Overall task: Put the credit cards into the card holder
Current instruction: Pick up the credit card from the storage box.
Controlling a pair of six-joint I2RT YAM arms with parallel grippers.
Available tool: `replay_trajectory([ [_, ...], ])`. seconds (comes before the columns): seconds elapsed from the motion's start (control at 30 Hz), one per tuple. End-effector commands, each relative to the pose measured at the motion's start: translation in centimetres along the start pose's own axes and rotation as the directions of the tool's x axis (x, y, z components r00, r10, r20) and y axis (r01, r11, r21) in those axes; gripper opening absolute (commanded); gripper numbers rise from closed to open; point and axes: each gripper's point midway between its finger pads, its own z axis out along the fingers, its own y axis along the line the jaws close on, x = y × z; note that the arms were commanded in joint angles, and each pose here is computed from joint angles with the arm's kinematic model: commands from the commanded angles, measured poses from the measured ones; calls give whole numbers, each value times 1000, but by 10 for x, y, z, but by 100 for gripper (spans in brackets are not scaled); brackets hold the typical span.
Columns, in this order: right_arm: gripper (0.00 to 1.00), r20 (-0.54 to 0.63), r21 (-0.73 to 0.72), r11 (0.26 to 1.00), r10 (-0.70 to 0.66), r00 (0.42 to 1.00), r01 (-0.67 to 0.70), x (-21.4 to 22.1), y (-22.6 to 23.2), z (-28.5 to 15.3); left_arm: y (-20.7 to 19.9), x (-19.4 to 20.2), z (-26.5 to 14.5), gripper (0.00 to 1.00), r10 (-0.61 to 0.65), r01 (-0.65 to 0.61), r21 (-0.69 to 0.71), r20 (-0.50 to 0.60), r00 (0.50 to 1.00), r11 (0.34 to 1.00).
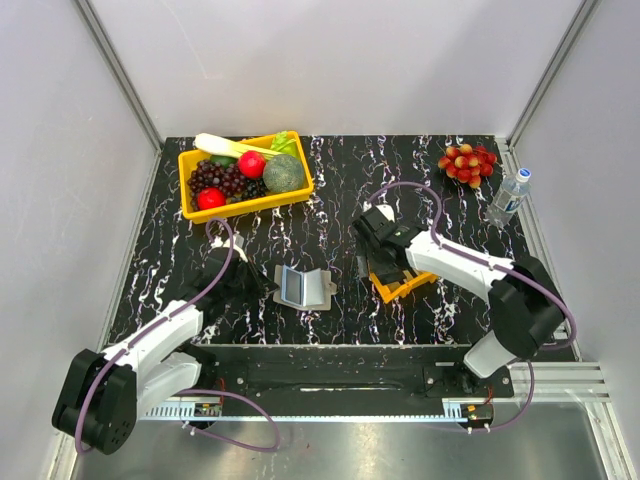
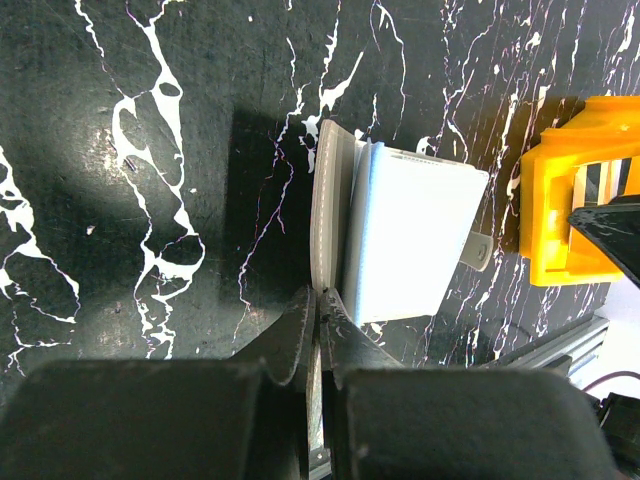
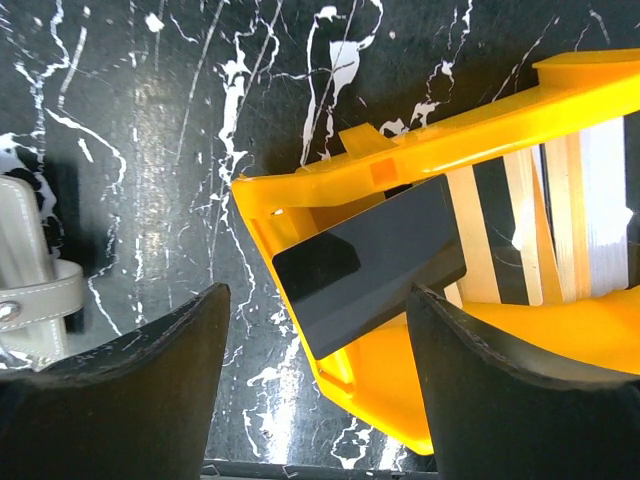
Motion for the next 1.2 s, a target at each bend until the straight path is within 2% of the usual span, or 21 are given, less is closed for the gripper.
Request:
replay_trajectory([
  [0.0, 77, -15, 23, 999, -36, 999, 37, 0, 0, 8, -21, -13, -3, 0, 22, -24, 60, 31, 999, 998],
  [0.17, 72, -30, 32, 998, -50, 998, 51, 3, 1, 17, -20, -13, -3, 0, 19, -21, 58, 31, 999, 998],
  [0.6, 40, -23, 32, 999, -31, 999, 32, 4, -7, 15, -18, -11, -2, 0, 22, -24, 53, 27, 999, 998],
  [0.9, 28, 34, 63, 997, -36, 999, 33, -9, -18, -3, -18, -12, -2, 0, 20, -22, 53, 32, 999, 998],
  [1.17, 23, 34, 93, 995, -24, 999, 21, -2, -29, -9, -16, -10, -1, 0, 22, -23, 51, 27, 999, 998],
])
